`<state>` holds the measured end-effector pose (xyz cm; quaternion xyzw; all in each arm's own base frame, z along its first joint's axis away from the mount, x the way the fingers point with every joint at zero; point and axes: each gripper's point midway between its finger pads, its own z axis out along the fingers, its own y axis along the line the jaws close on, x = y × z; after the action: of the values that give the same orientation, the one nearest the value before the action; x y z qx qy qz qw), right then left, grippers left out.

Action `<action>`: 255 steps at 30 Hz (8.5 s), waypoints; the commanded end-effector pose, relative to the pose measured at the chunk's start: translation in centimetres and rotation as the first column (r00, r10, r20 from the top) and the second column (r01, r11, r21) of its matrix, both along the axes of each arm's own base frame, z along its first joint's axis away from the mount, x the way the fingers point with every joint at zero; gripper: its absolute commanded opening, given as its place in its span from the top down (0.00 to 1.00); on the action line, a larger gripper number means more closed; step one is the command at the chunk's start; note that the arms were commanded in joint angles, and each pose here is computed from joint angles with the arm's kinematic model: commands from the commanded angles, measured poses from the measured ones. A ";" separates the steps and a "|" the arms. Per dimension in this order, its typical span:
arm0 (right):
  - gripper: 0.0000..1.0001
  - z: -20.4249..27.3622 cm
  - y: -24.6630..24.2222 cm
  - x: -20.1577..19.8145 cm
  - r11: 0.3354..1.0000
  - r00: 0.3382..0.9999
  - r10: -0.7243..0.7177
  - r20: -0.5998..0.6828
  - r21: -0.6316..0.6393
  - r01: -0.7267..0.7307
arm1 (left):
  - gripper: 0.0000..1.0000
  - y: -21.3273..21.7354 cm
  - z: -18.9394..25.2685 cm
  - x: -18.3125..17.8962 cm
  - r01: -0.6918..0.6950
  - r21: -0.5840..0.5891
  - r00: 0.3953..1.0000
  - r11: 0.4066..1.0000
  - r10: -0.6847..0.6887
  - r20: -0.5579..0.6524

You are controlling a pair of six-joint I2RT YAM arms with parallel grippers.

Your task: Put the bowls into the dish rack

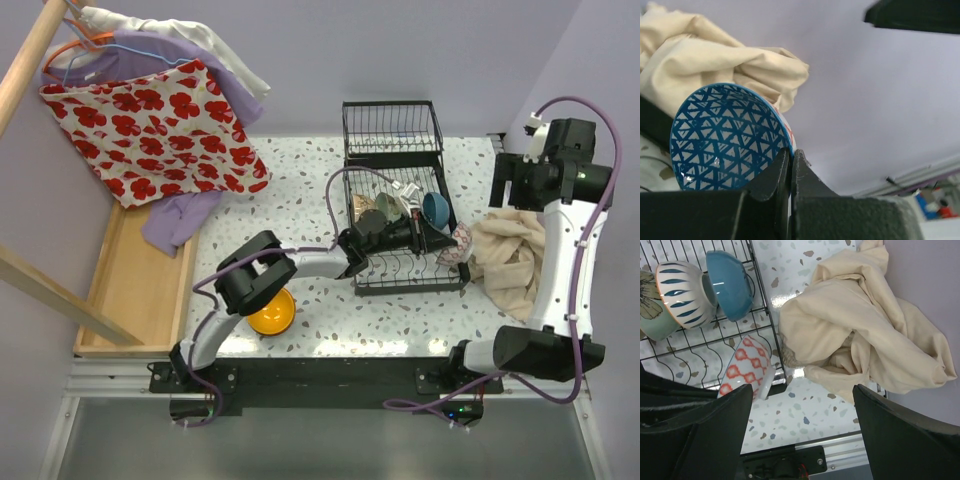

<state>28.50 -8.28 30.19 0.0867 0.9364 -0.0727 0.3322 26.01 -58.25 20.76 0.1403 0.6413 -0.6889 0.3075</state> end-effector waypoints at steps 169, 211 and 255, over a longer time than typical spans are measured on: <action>0.15 -3.9 4.4 -3.7 0.968 0.976 0.213 -0.052 0.145 -0.203 | 0.47 16.9 -2.4 -2.9 0.014 0.768 0.795 0.640 -0.474 0.379; 0.14 -5.0 6.9 -5.4 0.928 0.942 0.331 0.053 0.161 -0.335 | 0.34 36.6 -7.6 -14.3 0.190 0.969 0.698 0.156 -0.716 -0.021; 0.14 -6.7 6.6 -5.9 0.924 0.935 0.354 0.007 0.153 -0.350 | 0.80 38.8 -11.0 -12.9 -0.043 0.994 0.662 -0.100 -0.748 -0.047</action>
<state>22.24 -1.76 23.18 -0.0557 0.9473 0.0557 0.3105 12.14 -19.54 7.76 0.6618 0.7474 -0.0392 0.0435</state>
